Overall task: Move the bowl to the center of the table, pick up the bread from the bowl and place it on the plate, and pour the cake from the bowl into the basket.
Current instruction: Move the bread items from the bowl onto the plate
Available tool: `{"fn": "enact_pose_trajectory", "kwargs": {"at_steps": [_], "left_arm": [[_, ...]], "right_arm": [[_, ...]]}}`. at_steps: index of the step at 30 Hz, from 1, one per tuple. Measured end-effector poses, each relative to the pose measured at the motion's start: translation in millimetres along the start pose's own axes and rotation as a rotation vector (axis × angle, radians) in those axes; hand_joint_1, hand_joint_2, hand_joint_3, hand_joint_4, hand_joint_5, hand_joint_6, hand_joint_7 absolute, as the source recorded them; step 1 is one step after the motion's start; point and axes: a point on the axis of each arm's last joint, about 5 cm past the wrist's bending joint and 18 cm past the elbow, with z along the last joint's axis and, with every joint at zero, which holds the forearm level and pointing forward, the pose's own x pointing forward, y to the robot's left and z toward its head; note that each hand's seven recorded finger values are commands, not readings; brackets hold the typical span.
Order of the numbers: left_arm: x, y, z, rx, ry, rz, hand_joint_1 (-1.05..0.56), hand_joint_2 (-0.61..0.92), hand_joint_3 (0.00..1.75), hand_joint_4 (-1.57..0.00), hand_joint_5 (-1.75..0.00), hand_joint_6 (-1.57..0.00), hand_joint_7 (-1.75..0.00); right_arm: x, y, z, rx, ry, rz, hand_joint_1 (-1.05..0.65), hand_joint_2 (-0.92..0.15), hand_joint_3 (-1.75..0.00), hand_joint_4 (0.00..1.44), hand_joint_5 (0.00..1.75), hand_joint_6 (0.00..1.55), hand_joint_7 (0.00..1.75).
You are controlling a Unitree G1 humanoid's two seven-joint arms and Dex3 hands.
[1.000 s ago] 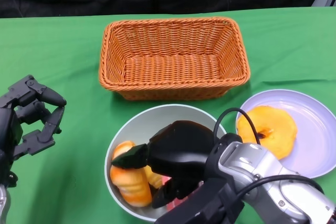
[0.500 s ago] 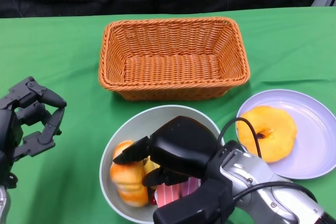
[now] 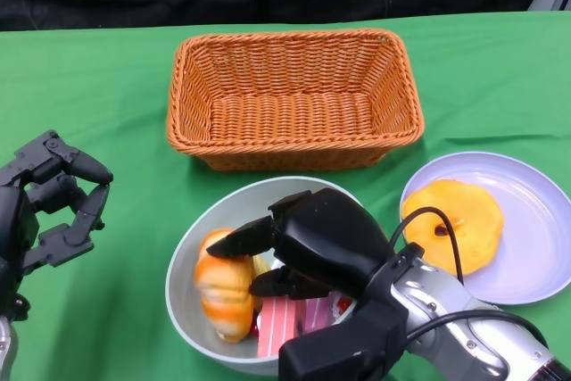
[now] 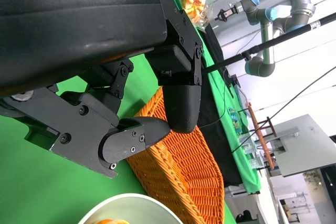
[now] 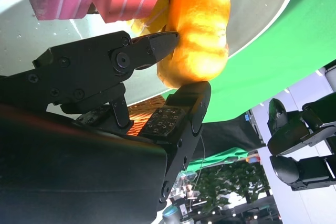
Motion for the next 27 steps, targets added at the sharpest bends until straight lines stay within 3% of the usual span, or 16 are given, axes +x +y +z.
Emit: {"fn": "enact_pose_trajectory", "kwargs": {"at_steps": [4, 8, 10, 13, 17, 22, 27], "left_arm": [[0.6, -0.1, -0.6, -0.002, 0.003, 0.001, -0.21, 0.68, 0.88, -0.78, -1.72, -0.7, -1.44], [0.5, -0.1, -1.0, -0.003, 0.006, 0.001, -0.22, 0.68, 0.87, -0.78, -1.72, -0.7, -1.44], [0.8, -0.2, -1.0, -0.002, 0.006, 0.0, -0.22, 0.68, 0.87, -0.78, -1.72, -0.7, -1.44], [0.7, -0.3, -1.4, -0.002, 0.008, 0.001, -0.22, 0.68, 0.86, -0.78, -1.72, -0.69, -1.44], [0.8, -0.3, -1.5, -0.003, 0.008, 0.001, -0.22, 0.69, 0.85, -0.77, -1.72, -0.69, -1.43], [1.3, -0.3, -1.5, -0.003, 0.007, 0.001, -0.23, 0.69, 0.84, -0.78, -1.71, -0.7, -1.43], [1.2, 0.0, -1.6, -0.002, 0.008, 0.002, -0.23, 0.69, 0.84, -0.79, -1.71, -0.7, -1.42]], "right_arm": [[-1.6, -0.1, -3.8, 0.009, -0.001, -0.028, -0.26, -0.92, -0.12, 0.68, 1.6, 1.1, 0.2], [-2.5, -3.4, -7.7, 0.027, 0.018, -0.053, -0.25, -0.92, -0.17, 0.65, 1.67, 0.87, 0.72], [-3.2, -5.5, -9.6, 0.056, 0.03, -0.068, -0.23, -0.92, -0.22, 0.67, 1.61, 0.81, 0.81], [-5.4, -9.3, -13.1, 0.106, 0.057, -0.076, -0.18, -0.92, -0.22, 0.65, 1.66, 0.79, 0.89], [-9.0, -15.6, -13.7, 0.161, 0.086, -0.086, -0.16, -0.92, -0.13, 0.64, 1.74, 0.81, 0.85], [-14.1, -24.0, -10.7, 0.191, 0.103, -0.084, -0.14, -0.92, -0.09, 0.71, 1.6, 0.93, 0.56], [-18.7, -24.9, -8.6, 0.207, 0.098, -0.078, -0.15, -0.92, -0.1, 0.75, 1.51, 0.98, 0.46]]}}
